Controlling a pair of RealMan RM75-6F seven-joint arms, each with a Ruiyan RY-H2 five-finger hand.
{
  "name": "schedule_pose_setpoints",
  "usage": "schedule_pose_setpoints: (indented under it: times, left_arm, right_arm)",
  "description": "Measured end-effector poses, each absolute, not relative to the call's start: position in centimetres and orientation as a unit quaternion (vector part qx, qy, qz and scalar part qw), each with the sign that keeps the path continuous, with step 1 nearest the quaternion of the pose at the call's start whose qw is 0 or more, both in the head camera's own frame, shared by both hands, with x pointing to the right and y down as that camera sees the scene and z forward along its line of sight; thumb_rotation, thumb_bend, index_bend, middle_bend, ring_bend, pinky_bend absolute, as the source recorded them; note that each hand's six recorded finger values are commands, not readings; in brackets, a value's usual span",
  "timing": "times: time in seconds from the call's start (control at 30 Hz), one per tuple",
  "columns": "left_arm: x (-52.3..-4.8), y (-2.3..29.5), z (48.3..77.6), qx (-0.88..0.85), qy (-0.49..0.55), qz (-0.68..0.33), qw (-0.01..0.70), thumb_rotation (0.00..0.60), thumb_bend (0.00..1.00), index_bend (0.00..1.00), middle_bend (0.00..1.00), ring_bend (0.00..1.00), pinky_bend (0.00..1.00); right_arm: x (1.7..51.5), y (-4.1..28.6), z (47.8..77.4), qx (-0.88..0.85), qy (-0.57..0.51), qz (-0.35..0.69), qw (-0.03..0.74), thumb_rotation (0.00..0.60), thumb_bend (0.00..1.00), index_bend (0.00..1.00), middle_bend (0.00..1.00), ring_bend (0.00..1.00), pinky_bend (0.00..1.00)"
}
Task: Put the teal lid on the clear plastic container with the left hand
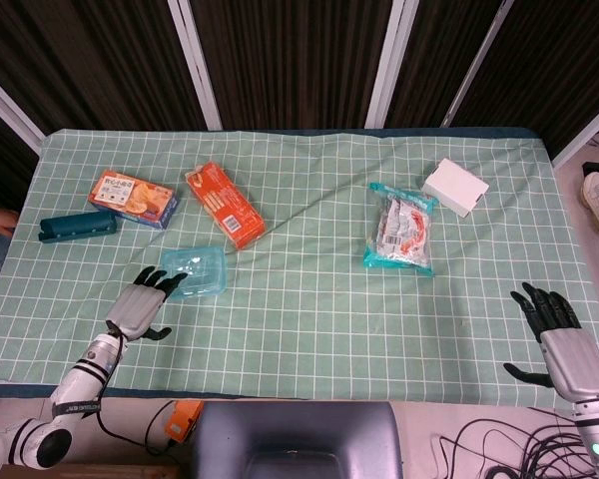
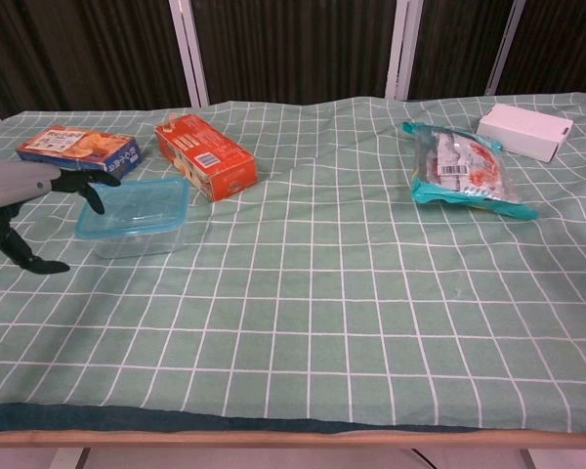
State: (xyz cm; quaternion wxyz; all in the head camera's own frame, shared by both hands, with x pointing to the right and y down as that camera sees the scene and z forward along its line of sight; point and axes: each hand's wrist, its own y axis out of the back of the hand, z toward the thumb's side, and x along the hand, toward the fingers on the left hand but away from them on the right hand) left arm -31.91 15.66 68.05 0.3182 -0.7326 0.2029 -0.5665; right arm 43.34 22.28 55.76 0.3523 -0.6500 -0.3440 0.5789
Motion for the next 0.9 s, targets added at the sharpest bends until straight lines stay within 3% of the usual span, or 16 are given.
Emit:
schedule_pose_setpoints:
  times: [0.2, 0.6, 0.9]
  left_arm:
    - [-31.4, 13.9, 67.1, -0.731, 0.232, -0.548, 0.333, 0.600, 0.22, 0.00, 0.18, 0.03, 0.00]
    - [-32.0, 11.7, 69.3, -0.724, 0.230, -0.581, 0.293, 0.600, 0.31, 0.00, 0.18, 0.04, 0.00]
    - [-32.0, 11.0, 70.2, -0.714, 0.223, -0.596, 0.292, 0.600, 0.32, 0.00, 0.19, 0.04, 0.00]
  right_arm:
    - [43.3, 22.3, 55.7, -0.650, -0.344, 0.578, 0.354, 0.600, 0.15, 0.00, 0.00, 0.00, 0.00]
    - [43.5, 22.3, 55.6, -0.650, -0.346, 0.578, 0.352, 0.600, 0.15, 0.00, 0.00, 0.00, 0.00]
    - [43.5, 22.3, 55.5, -0.650, -0.347, 0.578, 0.352, 0.600, 0.15, 0.00, 0.00, 0.00, 0.00]
